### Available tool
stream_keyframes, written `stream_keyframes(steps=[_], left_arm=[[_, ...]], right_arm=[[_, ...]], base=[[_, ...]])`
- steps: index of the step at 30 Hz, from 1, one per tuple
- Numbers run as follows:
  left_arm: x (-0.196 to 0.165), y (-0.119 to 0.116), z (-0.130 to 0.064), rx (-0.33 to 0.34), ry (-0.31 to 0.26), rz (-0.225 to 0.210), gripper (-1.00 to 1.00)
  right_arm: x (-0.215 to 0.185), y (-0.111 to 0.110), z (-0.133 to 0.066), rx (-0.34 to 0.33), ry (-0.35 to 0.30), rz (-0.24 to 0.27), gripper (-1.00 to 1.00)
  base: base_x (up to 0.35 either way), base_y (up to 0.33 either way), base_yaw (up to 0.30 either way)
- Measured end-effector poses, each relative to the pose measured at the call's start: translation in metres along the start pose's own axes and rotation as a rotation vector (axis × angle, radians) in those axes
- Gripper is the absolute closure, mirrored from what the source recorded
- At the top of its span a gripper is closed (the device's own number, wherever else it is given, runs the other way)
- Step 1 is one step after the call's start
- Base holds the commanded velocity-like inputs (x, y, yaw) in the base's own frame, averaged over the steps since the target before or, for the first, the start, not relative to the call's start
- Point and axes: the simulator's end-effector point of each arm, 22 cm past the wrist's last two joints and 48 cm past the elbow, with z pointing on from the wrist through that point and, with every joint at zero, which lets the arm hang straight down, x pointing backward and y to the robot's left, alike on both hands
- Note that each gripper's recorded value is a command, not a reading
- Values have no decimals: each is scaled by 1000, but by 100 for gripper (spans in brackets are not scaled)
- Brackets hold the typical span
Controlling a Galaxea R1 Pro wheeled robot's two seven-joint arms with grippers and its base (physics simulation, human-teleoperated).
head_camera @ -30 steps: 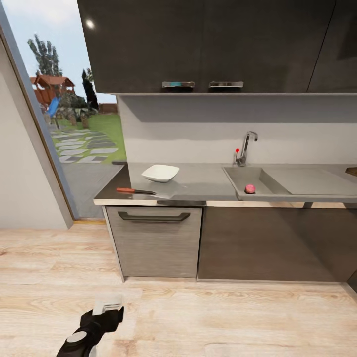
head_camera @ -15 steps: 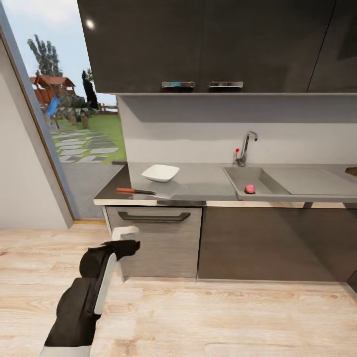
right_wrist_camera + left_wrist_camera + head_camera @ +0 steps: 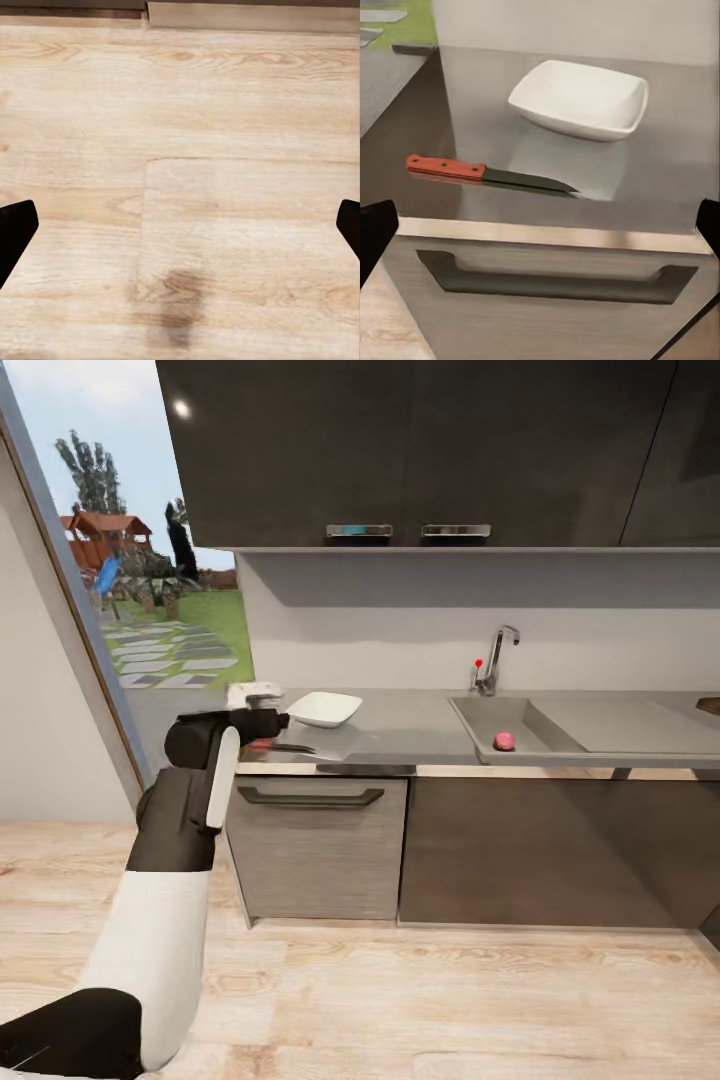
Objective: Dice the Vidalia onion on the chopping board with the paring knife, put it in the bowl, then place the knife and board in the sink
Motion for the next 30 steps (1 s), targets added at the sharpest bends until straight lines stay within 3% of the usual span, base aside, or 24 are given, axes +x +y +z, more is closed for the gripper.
stream_keyframes(steps=[9,18,21,26,30], left_arm=[[-31,-12,29,2,56,33,-100],[-32,-15,38,4,88,43,-100],[-40,-13,34,4,68,42,-100],[-79,-11,11,4,-34,42,-100],[-89,-13,3,4,-67,52,-100]], right_arm=[[8,0,-1,0,11,1,-100],[3,2,-2,-3,-21,0,-100],[7,2,-2,-3,-14,0,-100],[11,4,-3,-5,-6,0,-100],[12,4,-3,-7,-4,0,-100]], base=[[0,0,0],[0,0,0],[0,0,0],[0,0,0],[13,0,0]])
